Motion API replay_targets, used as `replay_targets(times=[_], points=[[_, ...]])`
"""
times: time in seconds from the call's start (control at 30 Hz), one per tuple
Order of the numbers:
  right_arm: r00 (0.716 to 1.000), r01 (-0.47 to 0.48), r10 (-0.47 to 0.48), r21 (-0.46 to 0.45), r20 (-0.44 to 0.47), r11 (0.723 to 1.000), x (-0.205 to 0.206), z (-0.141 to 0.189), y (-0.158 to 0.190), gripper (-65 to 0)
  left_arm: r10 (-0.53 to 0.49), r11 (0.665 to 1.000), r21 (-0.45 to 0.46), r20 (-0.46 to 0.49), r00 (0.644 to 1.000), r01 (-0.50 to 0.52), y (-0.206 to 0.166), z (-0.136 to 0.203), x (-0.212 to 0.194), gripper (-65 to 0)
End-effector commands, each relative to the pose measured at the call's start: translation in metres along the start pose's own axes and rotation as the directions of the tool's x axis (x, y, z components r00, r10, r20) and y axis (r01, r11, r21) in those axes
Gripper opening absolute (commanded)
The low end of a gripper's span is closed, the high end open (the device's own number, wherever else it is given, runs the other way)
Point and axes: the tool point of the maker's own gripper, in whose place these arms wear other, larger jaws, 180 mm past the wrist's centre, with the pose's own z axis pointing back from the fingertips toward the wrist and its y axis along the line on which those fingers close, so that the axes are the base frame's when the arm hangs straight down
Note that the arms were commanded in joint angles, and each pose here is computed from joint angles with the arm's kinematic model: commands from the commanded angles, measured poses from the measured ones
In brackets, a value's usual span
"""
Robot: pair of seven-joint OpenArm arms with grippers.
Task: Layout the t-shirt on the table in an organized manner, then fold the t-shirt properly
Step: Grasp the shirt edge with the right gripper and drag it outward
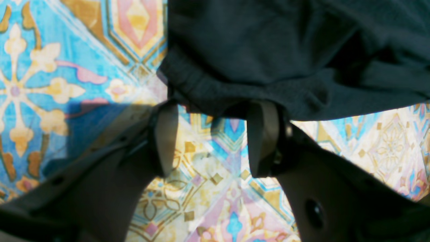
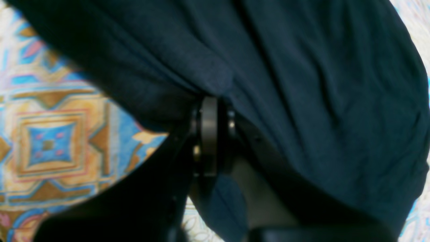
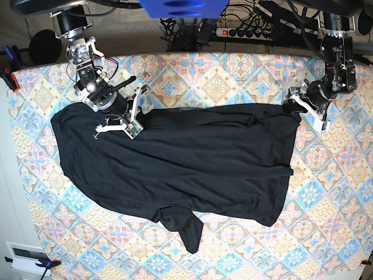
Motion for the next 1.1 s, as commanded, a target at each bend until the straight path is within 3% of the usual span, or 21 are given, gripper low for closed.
replay_targets(times=[0.0, 0.33, 0.43, 0.57, 0.97, 1.07], points=[[1.0, 0.0, 0.0, -0.005, 0.014, 1.0, 0.003, -0.001, -0.004, -65.0, -0.017, 1.0, 0.001, 0.025, 1.0, 0.017, 0.001, 0.005, 0.011, -33.0], [1.0, -0.006, 0.007, -0.045, 0.019, 0.999, 0.015, -0.016, -0.033, -60.1, -0.017, 1.0, 0.001, 0.025, 1.0, 0.017, 0.001, 0.005, 0.011, -33.0], [1.0, 0.012, -0.013, -0.035, -0.006, 0.999, 0.005, -0.021, -0.03, -60.1, -0.016, 1.0, 0.002, 0.027, 1.0, 0.016, 0.001, 0.005, 0.011, -33.0], [0.998, 0.047, -0.046, -0.025, 0.036, 0.999, 0.017, -0.033, -0.028, -60.2, -0.017, 1.0, 0.003, 0.026, 1.0, 0.017, 0.001, 0.005, 0.011, -33.0], [0.998, 0.049, -0.049, 0.005, 0.039, 0.999, 0.037, -0.065, -0.028, -59.7, -0.04, 0.999, 0.032, 0.017, 0.999, 0.04, 0.006, 0.005, 0.009, -33.0], [0.998, 0.049, -0.049, 0.004, 0.04, 0.999, 0.037, -0.064, -0.027, -55.8, -0.04, 0.999, 0.032, 0.017, 0.999, 0.04, 0.006, 0.005, 0.009, -33.0]])
